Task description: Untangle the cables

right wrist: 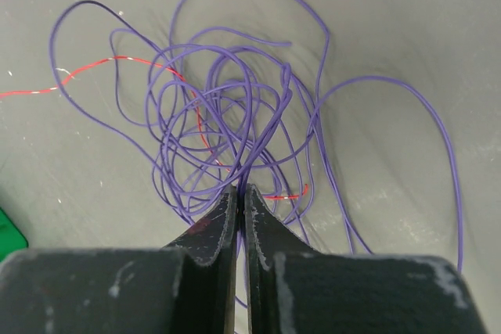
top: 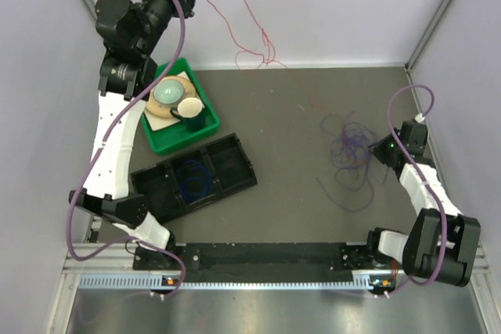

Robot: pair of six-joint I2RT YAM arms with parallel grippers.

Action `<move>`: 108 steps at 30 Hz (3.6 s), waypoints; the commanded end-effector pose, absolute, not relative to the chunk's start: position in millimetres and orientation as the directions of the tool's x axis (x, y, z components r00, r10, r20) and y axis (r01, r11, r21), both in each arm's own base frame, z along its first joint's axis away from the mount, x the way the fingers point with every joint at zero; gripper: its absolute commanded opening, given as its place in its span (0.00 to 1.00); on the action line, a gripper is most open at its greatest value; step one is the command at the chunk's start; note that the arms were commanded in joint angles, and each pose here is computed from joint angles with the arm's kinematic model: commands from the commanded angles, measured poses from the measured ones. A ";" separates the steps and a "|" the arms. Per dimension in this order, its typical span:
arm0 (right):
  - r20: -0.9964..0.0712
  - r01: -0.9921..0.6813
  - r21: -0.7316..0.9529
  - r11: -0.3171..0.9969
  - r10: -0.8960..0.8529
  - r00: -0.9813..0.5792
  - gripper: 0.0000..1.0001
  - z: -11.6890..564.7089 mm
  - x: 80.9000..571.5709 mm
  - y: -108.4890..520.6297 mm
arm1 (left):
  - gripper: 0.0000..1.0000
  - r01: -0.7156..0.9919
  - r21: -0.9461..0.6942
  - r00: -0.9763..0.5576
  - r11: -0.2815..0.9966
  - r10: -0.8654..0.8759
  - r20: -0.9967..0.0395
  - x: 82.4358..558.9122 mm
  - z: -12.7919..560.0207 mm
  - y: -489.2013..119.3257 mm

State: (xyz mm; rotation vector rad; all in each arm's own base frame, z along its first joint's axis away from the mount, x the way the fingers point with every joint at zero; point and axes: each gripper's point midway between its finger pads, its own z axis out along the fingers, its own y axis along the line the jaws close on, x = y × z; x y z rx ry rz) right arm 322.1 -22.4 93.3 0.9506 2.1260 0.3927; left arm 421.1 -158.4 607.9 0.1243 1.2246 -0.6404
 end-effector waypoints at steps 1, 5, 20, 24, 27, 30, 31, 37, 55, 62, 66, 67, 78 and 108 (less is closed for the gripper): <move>-0.607 0.461 0.533 0.709 0.701 -0.376 0.00 119.4 331.7 -33.7 | 0.00 0.583 -0.270 0.154 0.766 -0.431 -0.889 416.2 608.4 -171.0; -0.615 0.402 0.526 0.750 0.661 -0.429 0.13 123.0 332.0 -25.6 | 0.00 0.618 -0.295 0.110 0.729 -0.451 -0.886 415.5 599.0 -179.6; -0.824 -0.295 -0.098 0.951 -0.244 -0.512 0.95 179.9 388.7 111.8 | 0.00 0.631 -0.311 0.095 0.711 -0.469 -0.878 418.5 597.7 -183.4; -0.791 -0.302 -0.194 0.933 -0.331 -0.514 0.93 161.1 417.3 110.0 | 0.00 0.628 -0.312 0.092 0.712 -0.467 -0.879 416.2 598.2 -182.5; -0.784 -0.314 -0.228 0.922 -0.365 -0.502 0.94 152.2 437.9 113.9 | 0.00 0.632 -0.312 0.086 0.709 -0.464 -0.882 414.4 596.9 -183.4; -0.765 -0.347 -0.273 0.897 -0.421 -0.488 0.95 134.5 454.8 117.2 | 0.00 0.637 -0.312 0.079 0.705 -0.463 -0.883 414.0 595.7 -184.6; -0.755 -0.349 -0.289 0.892 -0.436 -0.490 0.95 128.6 459.1 115.9 | 0.00 0.636 -0.312 0.079 0.706 -0.461 -0.884 414.1 595.4 -184.5; -0.753 -0.271 -0.363 0.891 -0.452 -0.478 0.79 111.8 491.4 108.3 | 0.00 0.638 -0.311 0.074 0.705 -0.458 -0.886 412.6 594.8 -184.8; -0.978 -0.089 -0.113 0.990 -0.126 -0.167 0.00 244.4 469.7 105.7 | 0.00 0.599 -0.335 0.033 0.727 -0.441 -0.897 433.5 574.9 -184.8; -0.972 -0.195 -0.112 0.974 -0.148 -0.183 0.00 261.4 461.6 115.1 | 0.00 0.599 -0.372 0.008 0.709 -0.470 -0.883 437.0 561.5 -187.4; -0.942 -0.229 -0.179 0.957 -0.234 -0.241 0.58 211.2 458.3 113.4 | 0.00 0.585 -0.365 0.020 0.725 -0.462 -0.887 435.1 565.2 -183.5; -0.921 -0.242 -0.210 0.947 -0.275 -0.276 0.65 191.2 457.3 111.3 | 0.00 0.594 -0.353 0.041 0.723 -0.466 -0.884 430.0 577.8 -182.4; -0.830 -0.278 -0.364 0.889 -0.445 -0.337 0.91 130.8 479.4 103.4 | 0.00 0.616 -0.332 0.115 0.714 -0.499 -0.859 410.5 621.3 -174.8; -0.989 -0.260 -0.110 0.959 -0.079 0.128 0.00 359.2 458.8 128.5 | 0.00 0.535 -0.424 -0.038 0.730 -0.481 -0.876 448.6 543.2 -177.9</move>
